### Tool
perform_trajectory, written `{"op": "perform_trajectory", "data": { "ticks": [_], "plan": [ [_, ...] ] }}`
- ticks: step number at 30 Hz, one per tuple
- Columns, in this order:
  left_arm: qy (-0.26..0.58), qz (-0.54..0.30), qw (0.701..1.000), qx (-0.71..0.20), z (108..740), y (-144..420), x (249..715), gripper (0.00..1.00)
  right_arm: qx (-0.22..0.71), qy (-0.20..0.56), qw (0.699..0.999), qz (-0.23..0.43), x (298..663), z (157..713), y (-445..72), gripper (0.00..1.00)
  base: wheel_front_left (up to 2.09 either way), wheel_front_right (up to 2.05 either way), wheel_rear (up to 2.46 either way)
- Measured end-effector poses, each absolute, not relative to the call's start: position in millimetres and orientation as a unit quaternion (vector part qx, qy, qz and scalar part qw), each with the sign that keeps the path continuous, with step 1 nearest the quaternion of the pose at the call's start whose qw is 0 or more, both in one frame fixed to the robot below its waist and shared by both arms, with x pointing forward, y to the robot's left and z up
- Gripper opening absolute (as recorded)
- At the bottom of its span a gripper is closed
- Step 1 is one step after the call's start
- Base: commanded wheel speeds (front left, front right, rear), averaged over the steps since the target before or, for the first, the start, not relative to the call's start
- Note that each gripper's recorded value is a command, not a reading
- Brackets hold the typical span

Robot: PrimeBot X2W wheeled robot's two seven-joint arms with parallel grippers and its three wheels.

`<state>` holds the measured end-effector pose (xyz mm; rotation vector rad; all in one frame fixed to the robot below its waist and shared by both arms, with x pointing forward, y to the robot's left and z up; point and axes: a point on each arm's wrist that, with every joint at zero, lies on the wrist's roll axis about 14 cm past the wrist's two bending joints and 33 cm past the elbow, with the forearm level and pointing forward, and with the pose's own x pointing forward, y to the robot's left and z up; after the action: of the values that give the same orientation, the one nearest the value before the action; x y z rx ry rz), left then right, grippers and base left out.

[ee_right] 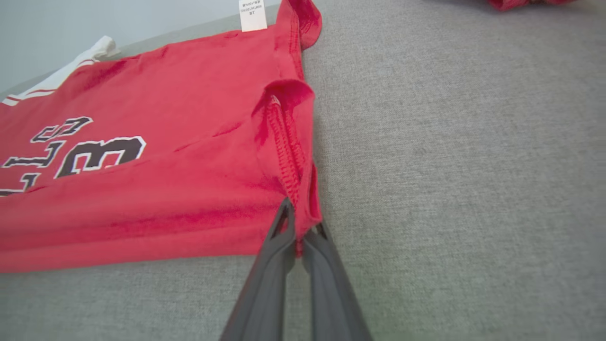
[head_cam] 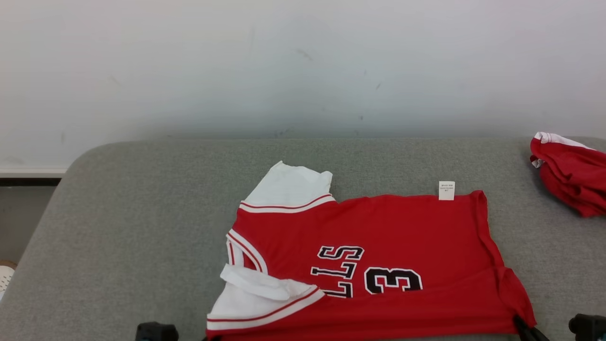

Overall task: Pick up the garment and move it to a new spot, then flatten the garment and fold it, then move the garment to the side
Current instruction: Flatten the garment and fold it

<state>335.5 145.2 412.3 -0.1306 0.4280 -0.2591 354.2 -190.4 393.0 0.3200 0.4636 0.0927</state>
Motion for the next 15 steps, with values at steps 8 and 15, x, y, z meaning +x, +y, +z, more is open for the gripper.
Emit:
{"op": "perform_trajectory", "data": {
  "ticks": [8,15],
  "plan": [
    [0.271,-0.152,0.949,-0.043,408,146,305,0.00,0.164,0.288,0.941,0.063,319,391,-206,0.00,0.00,0.00,0.00],
    [0.314,-0.154,0.936,-0.047,407,146,283,0.00,0.187,0.349,0.916,0.057,286,377,-207,0.06,0.00,0.00,0.00]
  ]
}}
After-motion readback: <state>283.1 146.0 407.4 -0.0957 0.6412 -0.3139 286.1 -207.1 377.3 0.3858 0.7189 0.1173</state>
